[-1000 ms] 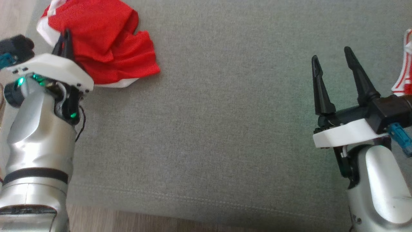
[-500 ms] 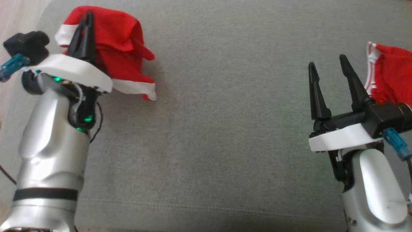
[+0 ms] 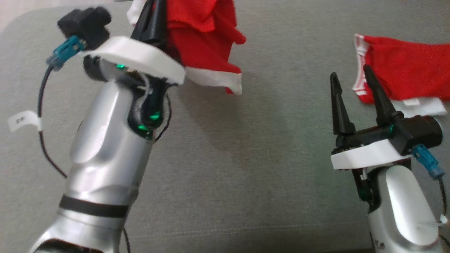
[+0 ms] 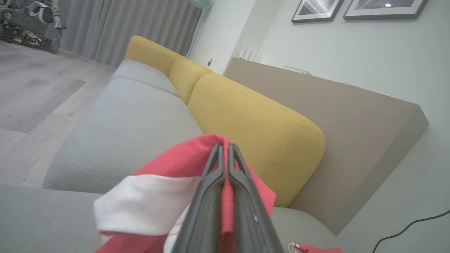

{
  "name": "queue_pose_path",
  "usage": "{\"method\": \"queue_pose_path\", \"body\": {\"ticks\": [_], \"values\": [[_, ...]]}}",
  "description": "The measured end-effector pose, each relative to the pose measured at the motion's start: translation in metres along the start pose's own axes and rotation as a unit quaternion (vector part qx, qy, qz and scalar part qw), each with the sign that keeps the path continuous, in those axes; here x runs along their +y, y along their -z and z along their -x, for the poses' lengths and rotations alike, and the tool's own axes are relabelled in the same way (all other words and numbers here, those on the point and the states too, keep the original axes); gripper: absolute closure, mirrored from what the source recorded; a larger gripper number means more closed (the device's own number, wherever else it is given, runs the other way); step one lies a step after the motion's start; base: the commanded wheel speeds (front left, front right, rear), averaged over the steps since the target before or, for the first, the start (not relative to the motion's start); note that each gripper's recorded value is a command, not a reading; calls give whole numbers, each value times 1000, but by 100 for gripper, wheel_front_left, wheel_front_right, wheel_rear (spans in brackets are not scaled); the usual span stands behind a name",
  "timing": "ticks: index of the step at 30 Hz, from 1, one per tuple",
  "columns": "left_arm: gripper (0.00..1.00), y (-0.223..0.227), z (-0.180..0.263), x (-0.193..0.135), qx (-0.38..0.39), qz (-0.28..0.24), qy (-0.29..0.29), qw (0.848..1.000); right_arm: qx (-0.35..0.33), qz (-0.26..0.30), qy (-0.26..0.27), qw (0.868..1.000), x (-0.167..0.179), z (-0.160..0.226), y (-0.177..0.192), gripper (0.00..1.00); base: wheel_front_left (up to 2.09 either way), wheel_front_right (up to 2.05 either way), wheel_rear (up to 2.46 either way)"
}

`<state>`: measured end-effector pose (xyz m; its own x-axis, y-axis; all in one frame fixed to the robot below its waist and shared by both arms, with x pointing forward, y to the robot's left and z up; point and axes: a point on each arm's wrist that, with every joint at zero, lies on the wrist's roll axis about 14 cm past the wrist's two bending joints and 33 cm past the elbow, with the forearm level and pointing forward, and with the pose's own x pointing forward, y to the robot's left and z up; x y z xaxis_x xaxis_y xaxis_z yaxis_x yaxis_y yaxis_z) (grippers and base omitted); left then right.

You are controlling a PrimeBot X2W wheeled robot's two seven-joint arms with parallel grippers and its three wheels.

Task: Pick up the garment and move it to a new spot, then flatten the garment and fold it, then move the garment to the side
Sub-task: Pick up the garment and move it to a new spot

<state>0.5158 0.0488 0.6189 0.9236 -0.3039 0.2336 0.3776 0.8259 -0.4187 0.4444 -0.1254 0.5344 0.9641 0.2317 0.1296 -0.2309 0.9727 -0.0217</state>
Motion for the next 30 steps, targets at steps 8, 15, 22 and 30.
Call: {"method": "queue_pose_path", "body": {"ticks": [8,15,22,30], "values": [[100,60,-14,-64,54,9,53,997,-3,-10,42,999,-28,16,0,0,0,0,0],[0,163,17,-78,199,-53,93,974,11,-12,67,998,-45,26,11,0,0,0,0],[0,191,35,-62,242,-79,90,963,15,-14,63,998,-44,21,16,0,0,0,0],[0,131,14,-24,156,-73,27,985,8,-17,39,999,-27,8,14,0,0,0,0]]}}
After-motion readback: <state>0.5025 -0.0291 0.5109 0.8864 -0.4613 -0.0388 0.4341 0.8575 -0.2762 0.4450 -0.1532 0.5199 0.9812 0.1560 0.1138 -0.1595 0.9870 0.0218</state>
